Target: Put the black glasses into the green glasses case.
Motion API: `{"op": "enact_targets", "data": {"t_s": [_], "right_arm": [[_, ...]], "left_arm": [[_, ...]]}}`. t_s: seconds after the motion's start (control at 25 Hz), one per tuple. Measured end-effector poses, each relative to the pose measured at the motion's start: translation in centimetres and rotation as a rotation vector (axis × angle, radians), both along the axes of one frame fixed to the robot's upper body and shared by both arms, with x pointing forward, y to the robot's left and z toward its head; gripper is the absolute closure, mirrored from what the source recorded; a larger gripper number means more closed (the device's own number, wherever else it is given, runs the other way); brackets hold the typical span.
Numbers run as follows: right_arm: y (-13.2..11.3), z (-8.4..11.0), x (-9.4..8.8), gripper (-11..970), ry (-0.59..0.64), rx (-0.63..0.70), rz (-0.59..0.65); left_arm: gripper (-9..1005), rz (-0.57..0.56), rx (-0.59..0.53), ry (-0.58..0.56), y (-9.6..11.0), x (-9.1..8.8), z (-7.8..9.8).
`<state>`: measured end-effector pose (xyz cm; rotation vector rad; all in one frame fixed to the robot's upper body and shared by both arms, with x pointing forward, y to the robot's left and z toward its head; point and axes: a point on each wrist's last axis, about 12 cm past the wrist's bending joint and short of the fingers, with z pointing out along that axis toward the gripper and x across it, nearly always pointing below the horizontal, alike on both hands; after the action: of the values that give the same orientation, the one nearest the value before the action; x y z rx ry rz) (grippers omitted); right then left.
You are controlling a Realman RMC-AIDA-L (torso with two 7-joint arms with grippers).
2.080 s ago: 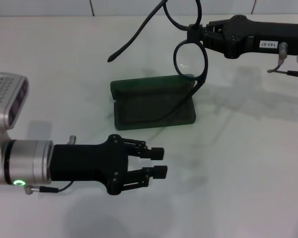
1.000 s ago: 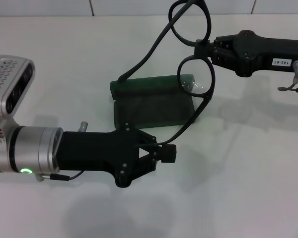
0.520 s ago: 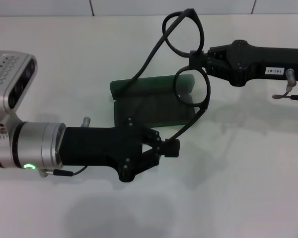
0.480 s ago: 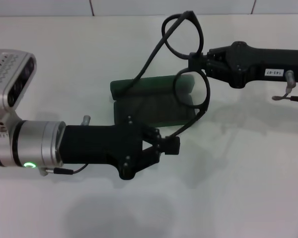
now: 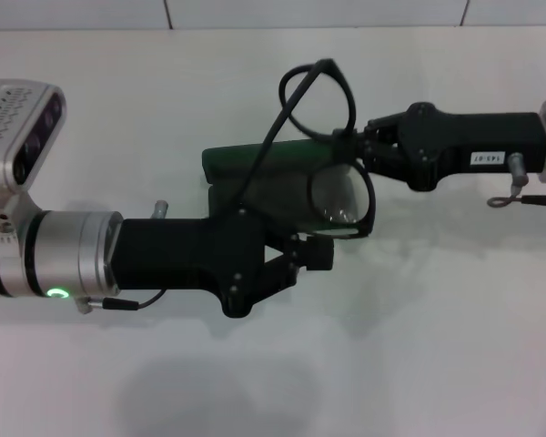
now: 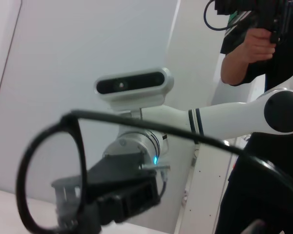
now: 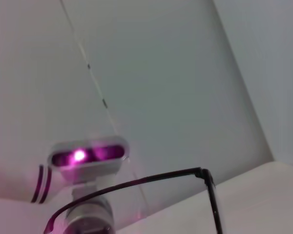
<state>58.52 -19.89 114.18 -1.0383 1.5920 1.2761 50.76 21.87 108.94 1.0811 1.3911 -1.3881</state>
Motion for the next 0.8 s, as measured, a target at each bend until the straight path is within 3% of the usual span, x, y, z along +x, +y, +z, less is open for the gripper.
{"op": "enact_targets", "data": {"t_s": [0.8], "right_arm": [[1.3, -0.1, -1.2, 891, -0.002, -0.028, 0.144]], "left_arm": [[983, 0.005, -0.012, -0.002, -0.1, 0.1, 0.2]]}}
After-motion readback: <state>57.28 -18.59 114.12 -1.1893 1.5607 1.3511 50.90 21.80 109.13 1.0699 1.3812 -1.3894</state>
